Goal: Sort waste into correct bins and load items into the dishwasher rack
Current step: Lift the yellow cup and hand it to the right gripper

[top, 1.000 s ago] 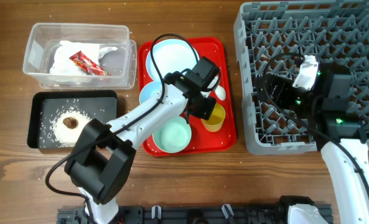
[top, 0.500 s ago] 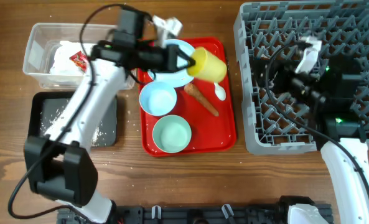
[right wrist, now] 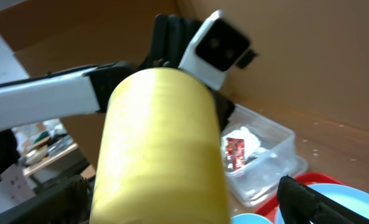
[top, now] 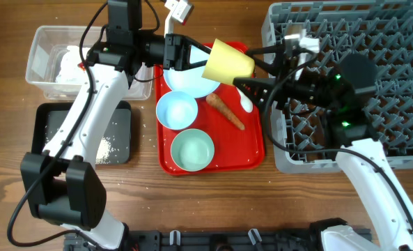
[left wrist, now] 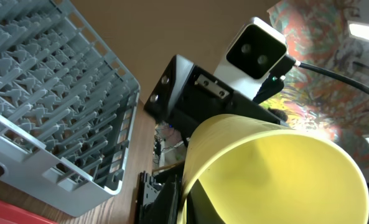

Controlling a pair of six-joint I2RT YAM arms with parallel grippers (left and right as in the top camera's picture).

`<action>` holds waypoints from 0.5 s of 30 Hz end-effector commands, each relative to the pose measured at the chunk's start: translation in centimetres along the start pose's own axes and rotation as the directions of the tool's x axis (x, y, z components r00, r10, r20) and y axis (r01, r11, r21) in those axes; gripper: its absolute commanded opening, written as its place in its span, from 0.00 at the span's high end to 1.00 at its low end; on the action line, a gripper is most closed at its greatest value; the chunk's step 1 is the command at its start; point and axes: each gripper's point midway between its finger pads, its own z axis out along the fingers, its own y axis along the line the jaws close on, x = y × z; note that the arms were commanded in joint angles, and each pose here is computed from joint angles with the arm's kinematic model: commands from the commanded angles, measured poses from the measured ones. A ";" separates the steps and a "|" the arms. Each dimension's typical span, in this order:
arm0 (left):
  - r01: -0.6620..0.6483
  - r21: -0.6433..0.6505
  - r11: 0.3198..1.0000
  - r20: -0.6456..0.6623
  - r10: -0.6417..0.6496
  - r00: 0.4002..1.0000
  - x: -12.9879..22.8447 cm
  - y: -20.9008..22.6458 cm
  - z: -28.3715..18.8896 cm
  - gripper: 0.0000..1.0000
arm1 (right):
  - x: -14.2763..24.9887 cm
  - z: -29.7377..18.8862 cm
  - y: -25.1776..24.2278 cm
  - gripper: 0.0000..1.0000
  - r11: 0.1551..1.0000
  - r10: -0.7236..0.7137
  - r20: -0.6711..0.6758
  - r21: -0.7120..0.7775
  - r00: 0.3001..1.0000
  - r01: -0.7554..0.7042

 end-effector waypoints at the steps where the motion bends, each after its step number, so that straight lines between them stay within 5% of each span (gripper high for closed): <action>1: -0.013 0.037 0.999 -0.017 0.014 1.000 0.1 -1.3 0.1 0.96 | 0.6 1.1 1.4 0.11 0.998 -0.005 -0.030 -0.070 1.000 0.003; 10: -0.018 0.040 0.999 -0.023 0.018 1.000 0.2 -1.3 0.4 0.96 | -0.4 1.5 2.0 0.27 0.996 -0.040 0.010 -0.075 0.999 0.040; 15: -0.020 0.049 0.999 -0.039 0.021 0.999 0.5 -1.5 1.1 0.96 | -0.7 1.5 2.2 0.15 0.995 -0.058 0.021 -0.080 0.998 0.059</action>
